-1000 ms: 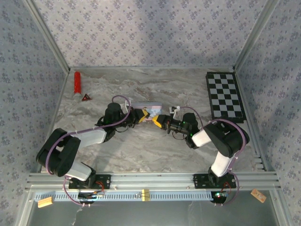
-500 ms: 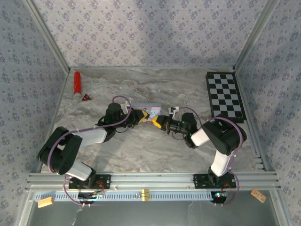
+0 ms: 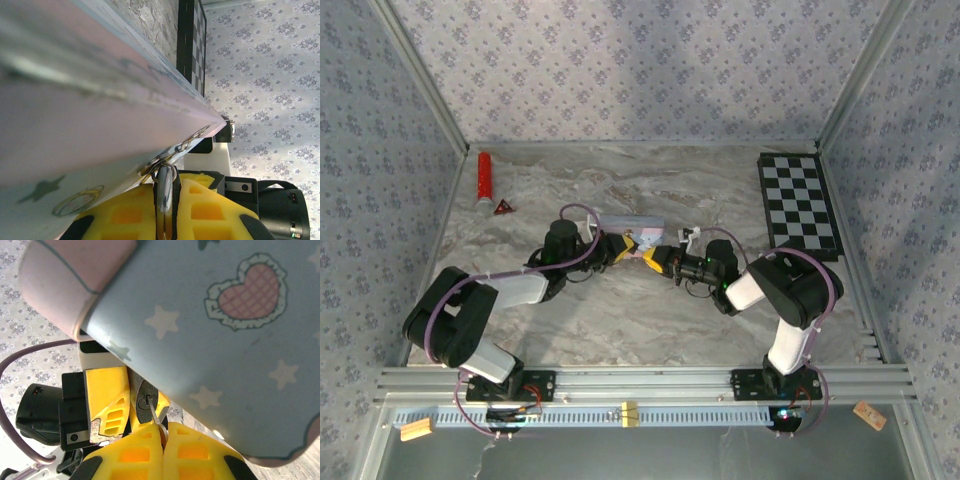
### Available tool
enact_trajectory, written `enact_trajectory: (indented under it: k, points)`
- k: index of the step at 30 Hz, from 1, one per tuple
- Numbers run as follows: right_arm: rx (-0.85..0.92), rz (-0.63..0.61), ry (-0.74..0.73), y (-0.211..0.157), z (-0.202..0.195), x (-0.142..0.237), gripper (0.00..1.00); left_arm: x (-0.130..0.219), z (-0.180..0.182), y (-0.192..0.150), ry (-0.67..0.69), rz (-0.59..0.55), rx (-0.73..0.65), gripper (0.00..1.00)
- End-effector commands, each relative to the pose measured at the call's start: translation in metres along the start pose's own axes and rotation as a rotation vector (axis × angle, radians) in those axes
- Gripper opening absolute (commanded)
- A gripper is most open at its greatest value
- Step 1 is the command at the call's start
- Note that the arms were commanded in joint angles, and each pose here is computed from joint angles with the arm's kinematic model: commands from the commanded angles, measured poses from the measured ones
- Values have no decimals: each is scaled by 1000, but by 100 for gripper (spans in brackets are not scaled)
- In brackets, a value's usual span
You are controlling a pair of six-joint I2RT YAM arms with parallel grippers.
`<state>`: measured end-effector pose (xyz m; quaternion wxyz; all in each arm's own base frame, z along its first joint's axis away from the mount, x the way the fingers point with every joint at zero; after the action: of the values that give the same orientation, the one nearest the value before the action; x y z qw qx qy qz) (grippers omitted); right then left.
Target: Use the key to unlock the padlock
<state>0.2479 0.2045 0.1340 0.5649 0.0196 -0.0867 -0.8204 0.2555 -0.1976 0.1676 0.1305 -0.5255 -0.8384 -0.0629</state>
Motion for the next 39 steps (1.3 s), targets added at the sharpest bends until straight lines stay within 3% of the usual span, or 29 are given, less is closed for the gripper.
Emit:
enact_trajectory:
  k: [1,14,29,39]
  points:
    - [85,9,19,3,7,-8,0,-3,-12,-20,-85,188,-45,0]
    - [183,42,23,0,16,-15,0,-3,-14,-21,-103,200,-46,0]
    - [110,38,88,5,21,-16,0,-5,-9,-26,-85,220,-76,0]
    - [198,66,22,0,24,-16,0,-13,-10,-32,-84,261,-92,0]
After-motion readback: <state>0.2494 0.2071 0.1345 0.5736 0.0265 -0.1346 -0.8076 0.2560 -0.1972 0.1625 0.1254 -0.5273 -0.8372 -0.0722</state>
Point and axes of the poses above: each hand's point on the last joint's axis, 136 mm out from that joint toward the fingers, its own x axis back along the fingers, its own z axis along the line the jaws close on, y = z × x, the point moved 10 cm from there along x, back along the fingers, and after that the axes turned 9 degrees about x, right-handed, at the moved point
